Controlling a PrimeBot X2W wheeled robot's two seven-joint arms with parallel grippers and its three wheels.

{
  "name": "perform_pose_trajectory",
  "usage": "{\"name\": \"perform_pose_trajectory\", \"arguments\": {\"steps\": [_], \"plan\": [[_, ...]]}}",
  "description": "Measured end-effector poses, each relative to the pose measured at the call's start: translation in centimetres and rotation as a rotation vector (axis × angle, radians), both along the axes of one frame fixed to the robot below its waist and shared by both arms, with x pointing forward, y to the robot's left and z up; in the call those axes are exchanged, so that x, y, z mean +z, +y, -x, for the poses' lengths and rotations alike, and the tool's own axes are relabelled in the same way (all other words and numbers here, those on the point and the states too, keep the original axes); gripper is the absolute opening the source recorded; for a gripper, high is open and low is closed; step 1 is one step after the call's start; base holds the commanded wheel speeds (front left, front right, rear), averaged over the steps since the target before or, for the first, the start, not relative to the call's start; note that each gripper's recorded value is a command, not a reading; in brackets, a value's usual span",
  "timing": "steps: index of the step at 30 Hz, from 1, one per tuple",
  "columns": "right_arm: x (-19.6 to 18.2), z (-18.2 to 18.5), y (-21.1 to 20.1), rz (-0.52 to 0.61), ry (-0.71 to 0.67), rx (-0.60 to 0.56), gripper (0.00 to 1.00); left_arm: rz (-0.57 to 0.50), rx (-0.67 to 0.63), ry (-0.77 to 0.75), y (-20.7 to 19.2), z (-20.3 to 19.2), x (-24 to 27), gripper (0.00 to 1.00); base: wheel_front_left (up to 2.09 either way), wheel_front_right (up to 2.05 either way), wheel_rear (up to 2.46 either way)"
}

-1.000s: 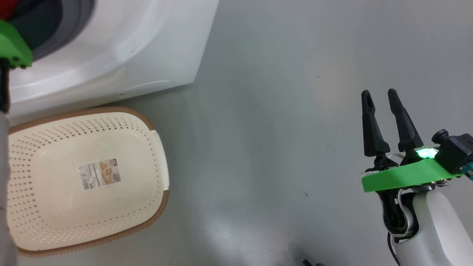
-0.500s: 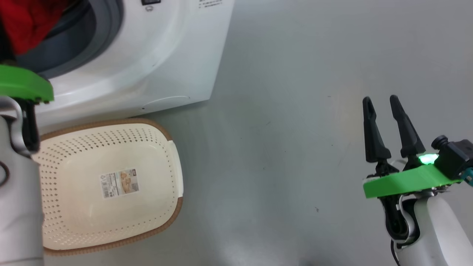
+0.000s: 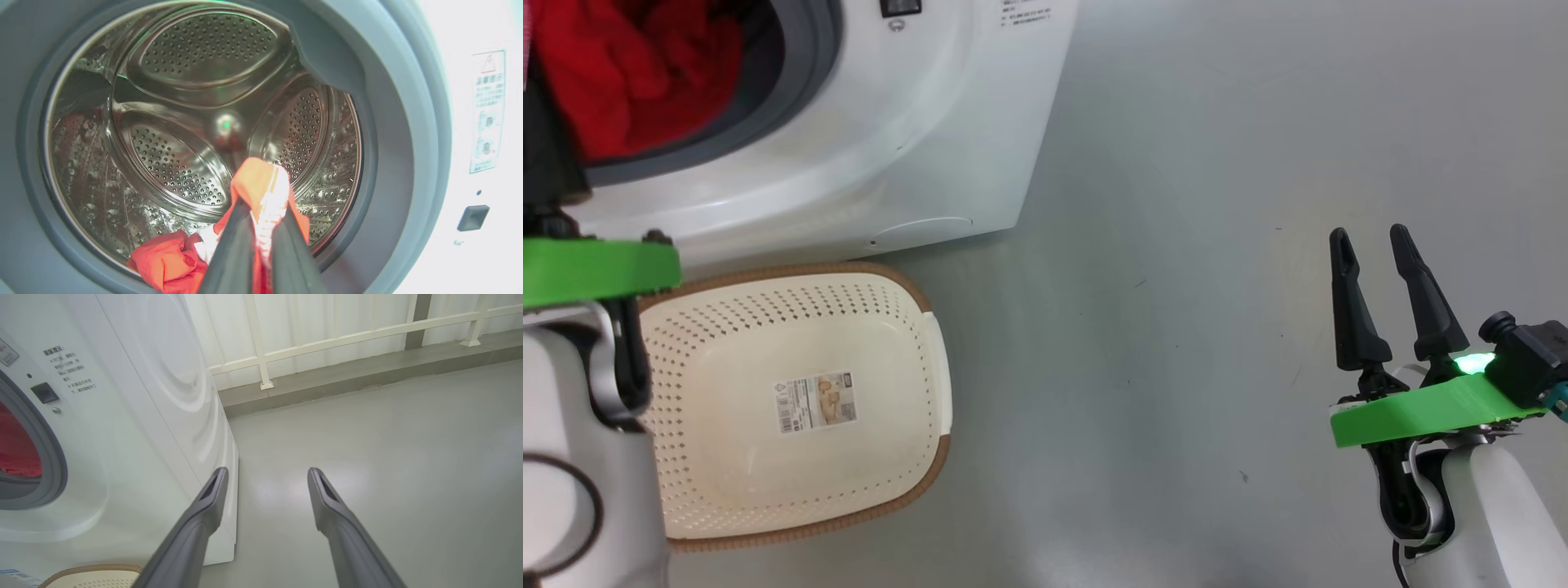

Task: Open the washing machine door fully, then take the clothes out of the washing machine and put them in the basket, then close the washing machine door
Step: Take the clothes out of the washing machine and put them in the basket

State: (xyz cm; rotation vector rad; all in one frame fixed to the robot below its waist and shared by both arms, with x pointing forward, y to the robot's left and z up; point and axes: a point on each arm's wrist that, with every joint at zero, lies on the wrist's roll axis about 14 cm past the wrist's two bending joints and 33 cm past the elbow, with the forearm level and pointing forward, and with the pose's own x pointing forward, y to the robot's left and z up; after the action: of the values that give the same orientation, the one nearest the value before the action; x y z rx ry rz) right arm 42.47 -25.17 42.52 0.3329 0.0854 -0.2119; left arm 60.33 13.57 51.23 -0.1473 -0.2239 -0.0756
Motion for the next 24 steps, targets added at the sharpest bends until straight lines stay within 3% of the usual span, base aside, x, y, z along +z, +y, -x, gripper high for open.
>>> {"name": "perform_pose_trajectory", "arguments": {"steps": [24], "plan": [[-0.8, -0.6, 0.7, -0.003, 0.012, 0.022, 1.0, 0.023, 0.081, -0.299, 3.0, 5.3, 8.3, 0.0, 0.0, 0.0, 0.0]]}}
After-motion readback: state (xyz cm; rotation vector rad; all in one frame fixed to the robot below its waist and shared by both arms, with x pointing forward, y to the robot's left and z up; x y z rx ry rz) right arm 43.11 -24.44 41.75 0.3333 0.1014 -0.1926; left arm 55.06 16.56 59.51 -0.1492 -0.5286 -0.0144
